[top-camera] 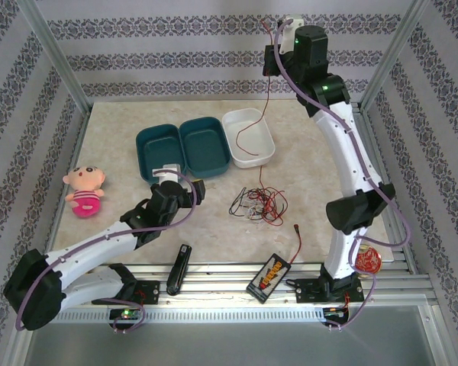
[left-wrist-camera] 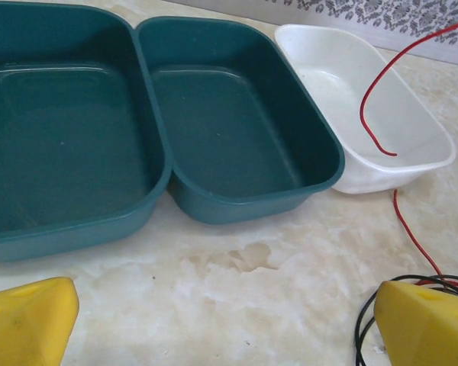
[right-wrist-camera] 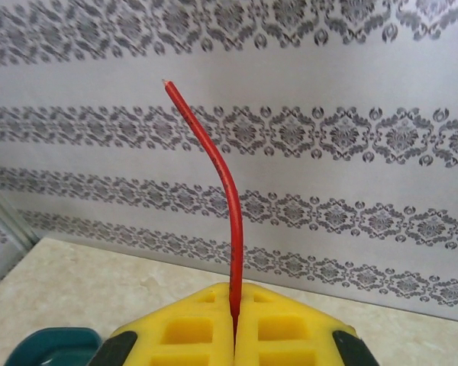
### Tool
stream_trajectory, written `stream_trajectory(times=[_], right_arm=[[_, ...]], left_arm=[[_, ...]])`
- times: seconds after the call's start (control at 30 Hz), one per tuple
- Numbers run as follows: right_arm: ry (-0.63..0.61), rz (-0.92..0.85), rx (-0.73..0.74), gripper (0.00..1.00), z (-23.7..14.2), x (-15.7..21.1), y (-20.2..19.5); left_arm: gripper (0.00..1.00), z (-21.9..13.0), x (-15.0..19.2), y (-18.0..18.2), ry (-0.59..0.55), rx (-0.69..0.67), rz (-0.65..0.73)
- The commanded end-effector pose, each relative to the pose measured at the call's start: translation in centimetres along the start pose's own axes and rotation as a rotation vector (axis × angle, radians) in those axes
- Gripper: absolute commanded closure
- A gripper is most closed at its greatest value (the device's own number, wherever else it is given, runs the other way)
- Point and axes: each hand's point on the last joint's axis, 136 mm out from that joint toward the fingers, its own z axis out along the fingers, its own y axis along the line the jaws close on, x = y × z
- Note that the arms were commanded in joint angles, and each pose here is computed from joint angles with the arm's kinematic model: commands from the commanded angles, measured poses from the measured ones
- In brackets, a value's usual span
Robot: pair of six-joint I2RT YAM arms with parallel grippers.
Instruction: Untangle the cables
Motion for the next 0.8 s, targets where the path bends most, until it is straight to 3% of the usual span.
stream_trajectory(times=[0.0, 0.33, 0.77], right_arm=[[-0.010, -0.010, 0.054, 1.00, 1.2, -0.1, -1.2], [0.247, 0.020, 0.166, 1.00, 6.6, 9.5, -5.1], [0.535, 0.096, 0.079, 1.00, 12.0, 22.7, -4.7]], left_arm=[[0.01, -0.3, 0.2, 1.7, -0.005, -0.057, -0.006], [0.01, 0.7, 0.9, 0.9, 0.042, -0.033, 0.022], [0.01, 2.5, 1.9, -0.5, 0.112, -0.006, 0.050]])
